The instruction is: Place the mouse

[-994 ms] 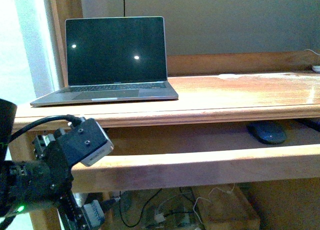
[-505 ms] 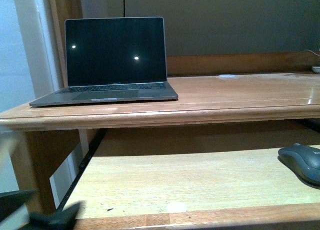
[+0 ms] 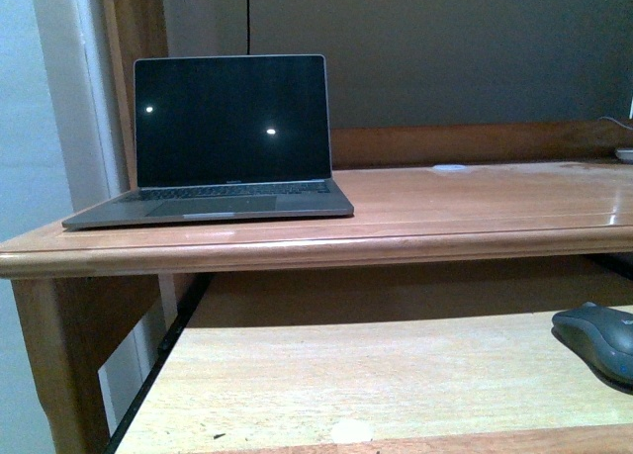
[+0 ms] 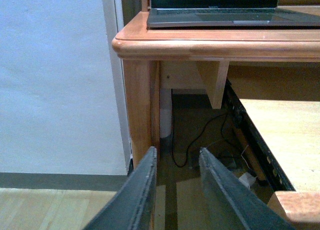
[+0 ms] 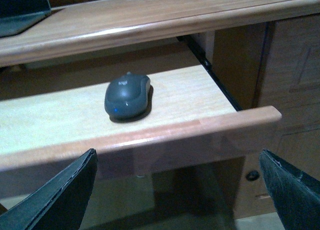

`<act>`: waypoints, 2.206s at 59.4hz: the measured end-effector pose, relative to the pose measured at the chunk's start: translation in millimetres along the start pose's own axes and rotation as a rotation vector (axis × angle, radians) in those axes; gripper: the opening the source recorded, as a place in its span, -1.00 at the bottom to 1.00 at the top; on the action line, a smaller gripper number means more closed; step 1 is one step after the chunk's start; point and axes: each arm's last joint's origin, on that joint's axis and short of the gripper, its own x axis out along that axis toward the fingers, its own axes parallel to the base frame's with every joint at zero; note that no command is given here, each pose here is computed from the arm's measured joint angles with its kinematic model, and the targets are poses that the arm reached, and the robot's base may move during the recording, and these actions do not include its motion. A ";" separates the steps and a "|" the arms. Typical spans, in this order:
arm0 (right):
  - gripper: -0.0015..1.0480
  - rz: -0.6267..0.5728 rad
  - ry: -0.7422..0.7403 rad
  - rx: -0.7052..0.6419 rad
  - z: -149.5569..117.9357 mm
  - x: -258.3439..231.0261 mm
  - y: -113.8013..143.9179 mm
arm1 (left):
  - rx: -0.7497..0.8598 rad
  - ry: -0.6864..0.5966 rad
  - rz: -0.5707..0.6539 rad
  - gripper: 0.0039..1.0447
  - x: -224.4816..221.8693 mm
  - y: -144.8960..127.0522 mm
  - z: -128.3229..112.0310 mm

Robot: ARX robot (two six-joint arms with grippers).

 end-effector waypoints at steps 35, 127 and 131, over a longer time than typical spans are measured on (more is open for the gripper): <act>0.86 0.075 0.186 -0.196 20.3 121.8 45.6 | -0.002 -0.015 0.003 -0.95 -25.9 20.7 3.8; 0.07 0.039 0.237 -0.140 111.9 171.3 92.8 | -0.002 -0.015 0.004 -0.95 -54.2 20.6 1.3; 0.07 0.049 0.229 -0.132 118.1 188.9 112.9 | -0.002 -0.015 0.004 -0.95 -54.2 20.6 1.3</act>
